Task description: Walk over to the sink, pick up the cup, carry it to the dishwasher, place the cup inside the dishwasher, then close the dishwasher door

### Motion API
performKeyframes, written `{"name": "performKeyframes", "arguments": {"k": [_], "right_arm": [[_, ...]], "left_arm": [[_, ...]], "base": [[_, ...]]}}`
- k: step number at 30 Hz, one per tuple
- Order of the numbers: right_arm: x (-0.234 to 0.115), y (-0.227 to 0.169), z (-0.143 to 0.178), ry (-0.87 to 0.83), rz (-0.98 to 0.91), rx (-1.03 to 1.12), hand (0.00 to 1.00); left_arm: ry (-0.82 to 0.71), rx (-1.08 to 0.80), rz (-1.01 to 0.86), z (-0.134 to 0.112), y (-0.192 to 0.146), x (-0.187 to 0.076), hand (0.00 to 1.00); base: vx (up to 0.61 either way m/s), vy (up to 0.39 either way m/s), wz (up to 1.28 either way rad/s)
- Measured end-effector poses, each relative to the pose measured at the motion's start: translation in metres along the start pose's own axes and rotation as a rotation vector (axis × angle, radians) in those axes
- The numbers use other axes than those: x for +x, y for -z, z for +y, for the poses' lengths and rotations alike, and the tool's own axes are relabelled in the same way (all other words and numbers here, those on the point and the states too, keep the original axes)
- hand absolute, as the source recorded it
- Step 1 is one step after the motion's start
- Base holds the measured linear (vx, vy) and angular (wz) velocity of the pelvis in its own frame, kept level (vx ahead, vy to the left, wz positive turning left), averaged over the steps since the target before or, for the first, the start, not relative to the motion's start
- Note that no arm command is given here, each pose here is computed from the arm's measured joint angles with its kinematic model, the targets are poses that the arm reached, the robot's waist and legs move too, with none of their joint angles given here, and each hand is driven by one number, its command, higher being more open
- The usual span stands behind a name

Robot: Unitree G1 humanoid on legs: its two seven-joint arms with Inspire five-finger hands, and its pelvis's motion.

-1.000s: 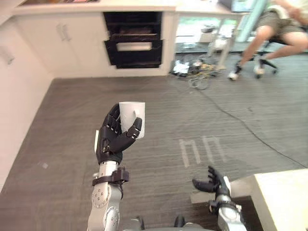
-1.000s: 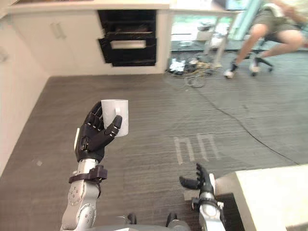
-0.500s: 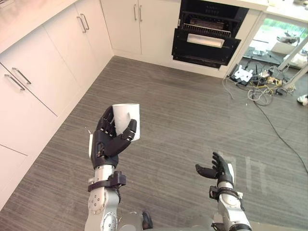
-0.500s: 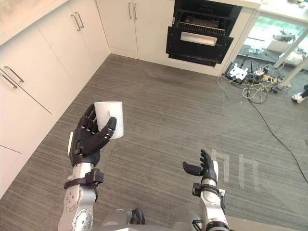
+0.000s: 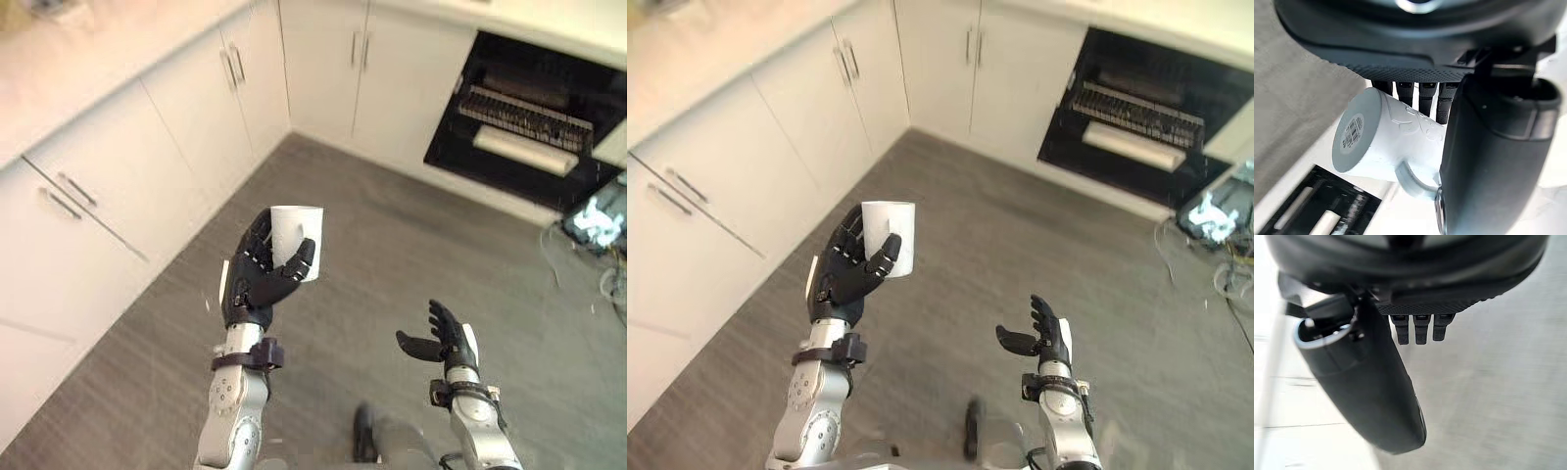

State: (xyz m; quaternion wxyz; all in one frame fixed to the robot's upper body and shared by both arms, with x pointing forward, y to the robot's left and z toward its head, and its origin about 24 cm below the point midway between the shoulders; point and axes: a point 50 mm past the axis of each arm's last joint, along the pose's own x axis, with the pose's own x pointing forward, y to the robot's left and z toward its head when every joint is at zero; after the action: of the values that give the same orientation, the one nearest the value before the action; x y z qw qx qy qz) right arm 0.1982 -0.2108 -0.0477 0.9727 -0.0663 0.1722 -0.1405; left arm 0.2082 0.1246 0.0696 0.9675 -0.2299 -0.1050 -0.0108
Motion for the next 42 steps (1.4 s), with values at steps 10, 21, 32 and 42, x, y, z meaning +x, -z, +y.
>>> {"name": "performKeyframes", "arguments": {"k": [10, 21, 32, 42], "right_arm": [[0.016, 0.007, 0.012, -0.027, 0.06, -0.005, 0.9], [0.006, 0.012, 0.031, -0.049, 0.079, 0.055, 0.9], [0.005, -0.021, 0.015, -0.015, -0.073, 0.043, 0.9], [0.011, -0.046, 0.015, 0.002, -0.195, 0.073, 0.9]], "left_arm": [[-0.012, 0.008, -0.079, 0.006, -0.016, 0.008, 0.3], [0.043, 0.058, -0.06, 0.004, -0.019, 0.001, 0.3], [-0.031, 0.025, 0.039, 0.006, 0.009, 0.0, 0.3], [-0.021, 0.046, 0.037, 0.007, 0.008, -0.002, 0.3]], "base": [[0.59, 0.262, -0.36], [0.51, 0.141, -0.29], [0.71, -0.038, -0.43], [0.46, 0.248, -0.95]]}}
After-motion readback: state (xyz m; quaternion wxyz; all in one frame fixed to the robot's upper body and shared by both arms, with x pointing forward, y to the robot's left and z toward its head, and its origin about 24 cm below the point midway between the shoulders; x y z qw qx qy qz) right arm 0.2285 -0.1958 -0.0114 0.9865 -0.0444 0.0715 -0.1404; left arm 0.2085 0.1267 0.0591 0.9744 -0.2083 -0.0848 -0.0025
